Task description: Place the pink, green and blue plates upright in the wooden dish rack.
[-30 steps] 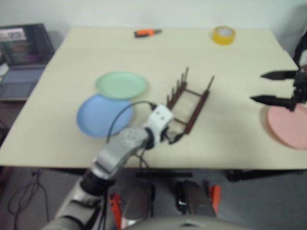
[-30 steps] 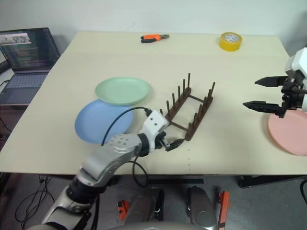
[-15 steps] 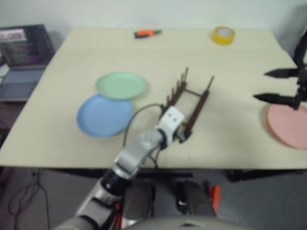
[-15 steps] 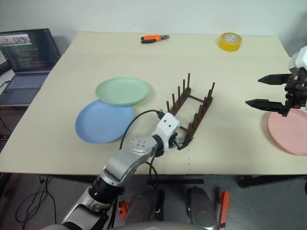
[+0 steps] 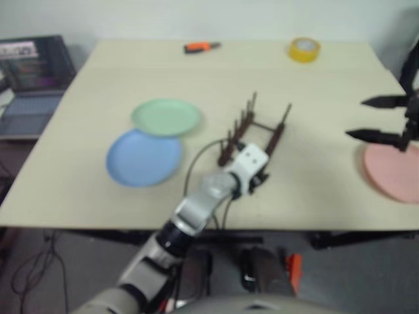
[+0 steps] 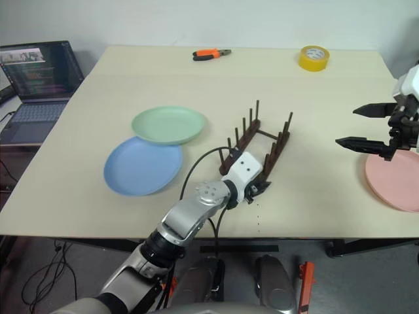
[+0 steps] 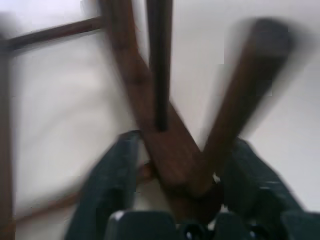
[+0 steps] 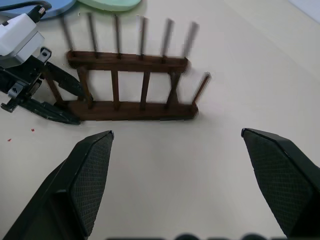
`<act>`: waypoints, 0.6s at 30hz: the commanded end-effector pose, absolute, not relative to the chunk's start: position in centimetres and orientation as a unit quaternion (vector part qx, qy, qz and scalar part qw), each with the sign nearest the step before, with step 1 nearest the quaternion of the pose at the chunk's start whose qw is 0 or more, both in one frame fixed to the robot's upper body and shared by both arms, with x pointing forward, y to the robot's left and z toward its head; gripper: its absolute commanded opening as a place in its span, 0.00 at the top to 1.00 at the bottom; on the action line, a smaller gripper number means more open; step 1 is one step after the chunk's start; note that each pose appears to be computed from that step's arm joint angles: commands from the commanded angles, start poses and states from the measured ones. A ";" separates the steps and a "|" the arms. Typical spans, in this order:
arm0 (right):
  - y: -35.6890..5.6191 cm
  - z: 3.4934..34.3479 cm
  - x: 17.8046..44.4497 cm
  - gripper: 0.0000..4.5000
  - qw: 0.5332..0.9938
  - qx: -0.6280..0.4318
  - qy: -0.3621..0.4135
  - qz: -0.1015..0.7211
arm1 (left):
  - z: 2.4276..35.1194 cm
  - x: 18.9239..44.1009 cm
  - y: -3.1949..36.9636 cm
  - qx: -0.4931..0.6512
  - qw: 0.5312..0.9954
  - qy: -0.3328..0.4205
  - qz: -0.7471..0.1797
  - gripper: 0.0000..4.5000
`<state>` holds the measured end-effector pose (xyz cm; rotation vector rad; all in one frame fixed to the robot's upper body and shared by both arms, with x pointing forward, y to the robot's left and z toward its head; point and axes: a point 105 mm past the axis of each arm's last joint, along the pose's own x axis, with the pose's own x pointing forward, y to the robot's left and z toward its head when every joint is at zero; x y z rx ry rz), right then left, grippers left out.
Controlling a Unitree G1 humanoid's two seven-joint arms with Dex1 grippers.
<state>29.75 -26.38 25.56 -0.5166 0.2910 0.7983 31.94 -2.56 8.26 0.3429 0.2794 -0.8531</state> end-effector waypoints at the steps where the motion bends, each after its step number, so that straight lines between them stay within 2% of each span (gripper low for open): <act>1: -26.1 27.3 29.3 0.00 0.881 -0.267 0.106 0.376 | 7.0 32.2 -1.4 0.172 0.878 0.162 -0.416 0.78; 6: -26.1 27.2 29.5 0.00 0.882 -0.266 0.102 0.374 | 9.1 32.8 -0.4 0.169 0.856 0.133 -0.471 0.78; 9: -26.1 27.2 29.6 0.00 0.883 -0.266 0.101 0.373 | 10.4 32.2 -0.3 0.177 0.817 0.106 -0.539 0.78; 12: -26.2 27.3 29.6 0.00 0.883 -0.267 0.100 0.372 | 10.6 32.1 -0.4 0.191 0.796 0.100 -0.566 0.78; 18: -26.0 27.3 29.0 0.00 0.882 -0.270 0.101 0.372 | 10.2 31.7 -3.4 0.196 0.761 0.080 -0.613 0.78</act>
